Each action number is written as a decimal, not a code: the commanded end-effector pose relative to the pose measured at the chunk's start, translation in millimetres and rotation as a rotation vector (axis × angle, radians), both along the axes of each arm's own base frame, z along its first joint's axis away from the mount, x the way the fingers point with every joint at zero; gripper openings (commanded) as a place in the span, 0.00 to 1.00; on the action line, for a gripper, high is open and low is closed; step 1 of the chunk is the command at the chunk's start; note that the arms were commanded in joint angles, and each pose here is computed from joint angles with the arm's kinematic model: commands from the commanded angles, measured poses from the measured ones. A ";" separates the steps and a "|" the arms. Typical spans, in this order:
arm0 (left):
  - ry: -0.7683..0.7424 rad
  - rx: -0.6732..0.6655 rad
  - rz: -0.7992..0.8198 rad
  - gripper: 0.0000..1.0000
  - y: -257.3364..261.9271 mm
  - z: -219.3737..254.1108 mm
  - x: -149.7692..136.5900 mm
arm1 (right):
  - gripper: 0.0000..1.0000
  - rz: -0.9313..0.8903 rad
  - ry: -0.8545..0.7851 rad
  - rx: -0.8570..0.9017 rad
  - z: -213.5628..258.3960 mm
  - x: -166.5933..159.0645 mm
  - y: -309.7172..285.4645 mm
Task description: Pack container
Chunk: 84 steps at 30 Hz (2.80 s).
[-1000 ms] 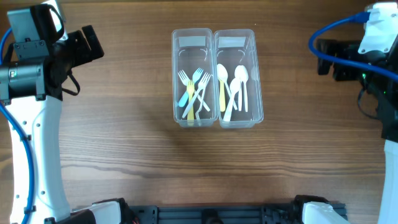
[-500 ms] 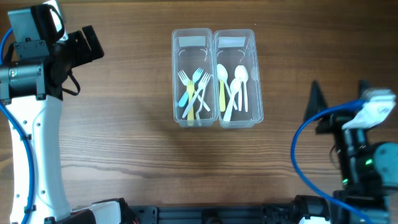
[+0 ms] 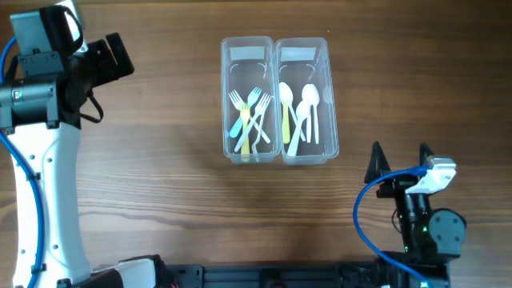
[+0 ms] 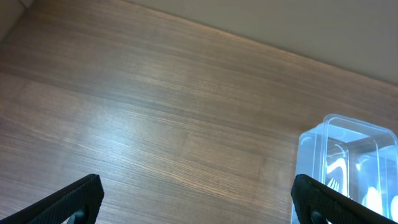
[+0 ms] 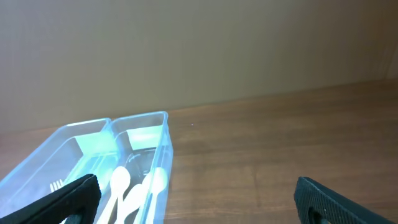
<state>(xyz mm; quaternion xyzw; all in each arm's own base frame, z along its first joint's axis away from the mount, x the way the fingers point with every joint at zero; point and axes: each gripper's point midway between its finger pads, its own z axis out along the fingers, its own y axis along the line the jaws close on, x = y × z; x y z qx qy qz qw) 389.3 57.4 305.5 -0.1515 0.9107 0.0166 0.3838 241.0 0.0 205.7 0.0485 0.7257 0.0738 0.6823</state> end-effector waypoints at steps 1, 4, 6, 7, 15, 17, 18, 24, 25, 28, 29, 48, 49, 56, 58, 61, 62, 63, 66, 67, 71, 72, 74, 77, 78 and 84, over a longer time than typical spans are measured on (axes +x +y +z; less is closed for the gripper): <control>0.001 0.007 0.003 1.00 0.5 -0.4 0.2 | 1.00 0.042 -0.038 0.023 -1.2 -3.4 7.9; 0.001 0.007 0.003 1.00 0.5 -0.4 0.2 | 1.00 0.043 -0.029 0.044 -8.0 -2.9 8.2; 0.001 0.007 0.003 1.00 0.5 -0.5 0.1 | 1.00 0.042 -0.029 0.042 -10.5 -3.0 8.0; 0.001 0.007 0.003 1.00 0.5 -0.5 0.1 | 0.99 0.039 -0.026 0.042 -12.4 -2.7 7.5; 0.001 0.007 0.003 1.00 0.5 -0.5 0.1 | 1.00 0.039 -0.008 0.105 -30.7 1.8 7.6; 0.001 0.007 0.003 1.00 0.5 -0.4 0.2 | 1.00 0.036 -0.008 0.099 -30.7 1.8 7.1; 0.001 0.007 0.003 1.00 0.5 -0.5 0.1 | 1.00 0.036 -0.008 0.096 -30.7 1.8 7.0; 0.001 0.007 0.003 1.00 0.5 -0.5 0.1 | 1.00 0.036 -0.006 0.097 -31.2 1.9 6.9; 0.001 0.007 0.003 1.00 0.5 -0.4 0.2 | 1.00 0.036 -0.006 0.098 -31.2 1.9 6.9; 0.001 0.007 0.003 1.00 0.5 -0.5 0.1 | 1.00 0.036 -0.006 0.098 -31.2 1.9 7.0; 0.001 0.007 0.003 1.00 0.5 -0.4 0.2 | 1.00 0.036 -0.006 0.097 -31.2 1.9 7.0; 0.001 0.007 0.003 1.00 0.5 -0.3 0.1 | 1.00 0.036 -0.006 0.097 -31.2 1.9 7.0; -0.008 0.008 0.002 1.00 -0.1 2.8 -1.5 | 1.00 0.036 -0.006 0.097 -31.2 1.9 7.0; -0.201 0.041 -0.003 1.00 -9.8 68.8 -63.7 | 1.00 0.036 -0.006 0.097 -31.2 1.9 7.0; -0.285 0.049 -0.002 1.00 -12.6 83.2 -90.9 | 1.00 0.036 -0.006 0.097 -31.2 1.9 7.0; -0.428 0.064 -0.001 1.00 -16.0 91.2 -125.8 | 1.00 0.036 -0.006 0.097 -31.2 1.9 7.0; -0.470 0.068 0.000 1.00 -16.9 90.5 -134.5 | 1.00 0.036 -0.006 0.097 -31.2 1.9 7.0; -0.532 0.075 0.000 1.00 -18.3 81.7 -148.5 | 1.00 0.036 -0.006 0.098 -31.2 1.9 7.0; -0.603 0.063 -0.010 1.00 -22.8 57.0 -162.6 | 1.00 0.036 -0.006 0.097 -31.2 1.9 6.9; -0.620 0.049 -0.022 1.00 -26.1 45.9 -164.9 | 1.00 0.036 -0.006 0.097 -31.2 1.9 7.0; -0.673 -0.051 -0.047 1.00 -37.1 -14.8 -158.7 | 1.00 0.036 -0.006 0.098 -31.2 1.9 6.9; -0.686 -0.078 -0.048 1.00 -39.1 -25.4 -156.6 | 1.00 0.036 -0.006 0.097 -31.2 1.9 7.0; -0.705 -0.136 -0.049 1.00 -43.1 -47.3 -152.6 | 1.00 0.036 -0.006 0.097 -31.2 1.9 6.9; -0.731 -0.211 -0.045 1.00 -48.9 -77.5 -149.5 | 1.00 0.036 -0.006 0.097 -31.2 1.9 7.0; -0.733 -0.224 -0.050 1.00 -51.4 -83.8 -149.3 | 1.00 0.036 -0.006 0.097 -31.2 1.9 7.0; -0.726 -0.231 -0.073 1.00 -58.1 -117.5 -150.9 | 1.00 0.036 -0.006 0.097 -31.2 1.9 7.0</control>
